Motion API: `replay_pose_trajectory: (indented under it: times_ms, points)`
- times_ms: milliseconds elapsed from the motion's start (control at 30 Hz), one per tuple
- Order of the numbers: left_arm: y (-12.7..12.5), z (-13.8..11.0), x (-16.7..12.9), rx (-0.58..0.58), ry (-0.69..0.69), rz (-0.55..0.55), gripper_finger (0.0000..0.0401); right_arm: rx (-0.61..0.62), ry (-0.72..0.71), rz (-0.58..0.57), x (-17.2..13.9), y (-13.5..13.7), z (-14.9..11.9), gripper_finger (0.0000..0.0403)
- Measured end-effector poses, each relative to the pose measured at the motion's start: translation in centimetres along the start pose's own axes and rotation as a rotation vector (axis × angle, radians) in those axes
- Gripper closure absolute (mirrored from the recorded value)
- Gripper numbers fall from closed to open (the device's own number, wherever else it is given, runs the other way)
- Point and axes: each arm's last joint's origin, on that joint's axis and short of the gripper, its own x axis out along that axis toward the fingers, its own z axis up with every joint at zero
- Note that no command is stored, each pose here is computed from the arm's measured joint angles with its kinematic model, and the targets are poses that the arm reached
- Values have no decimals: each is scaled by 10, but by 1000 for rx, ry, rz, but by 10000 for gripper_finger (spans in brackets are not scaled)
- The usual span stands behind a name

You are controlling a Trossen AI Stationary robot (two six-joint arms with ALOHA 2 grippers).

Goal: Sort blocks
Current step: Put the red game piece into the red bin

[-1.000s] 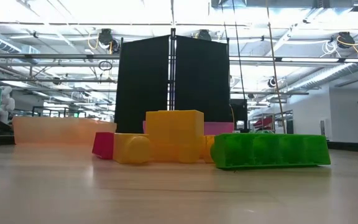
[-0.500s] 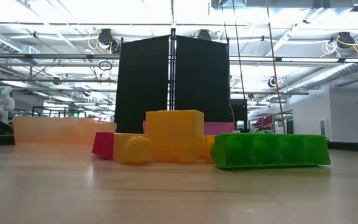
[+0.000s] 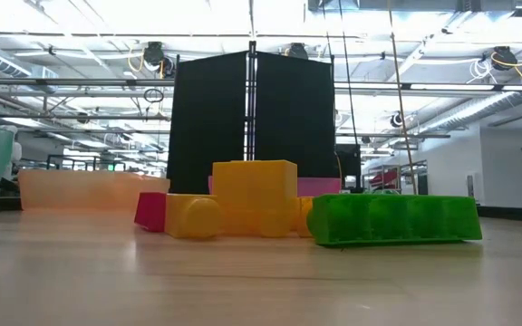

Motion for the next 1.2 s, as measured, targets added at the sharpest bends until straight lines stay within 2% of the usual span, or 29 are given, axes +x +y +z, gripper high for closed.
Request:
replay_pose_trajectory:
  times_ms: [133,267,333,433,533,633,867,1033,1200]
  points:
    - [-12,6,-33,-23,-56,-67,106,-13,0,0,0,0,0,154]
    - [-14,9,-79,-50,-109,-33,106,-33,-1,0,0,0,0,154]
    - [-11,11,-107,-49,-173,26,106,-39,-1,0,0,0,0,154]
    - [1,17,-142,-19,-347,188,105,-57,-1,0,0,0,0,154]
    - [16,31,-162,68,-505,324,105,-66,-1,0,0,0,0,154]
    - [34,51,-165,170,-509,397,105,-84,-1,-1,0,0,0,154]
    - [83,104,-150,306,-412,442,105,-88,-1,-1,0,0,0,154]
    - [110,135,-137,409,-374,352,105,-93,5,-4,0,-1,-1,154]
    - [122,149,-117,516,-295,264,105,-97,21,-13,0,-2,-2,154]
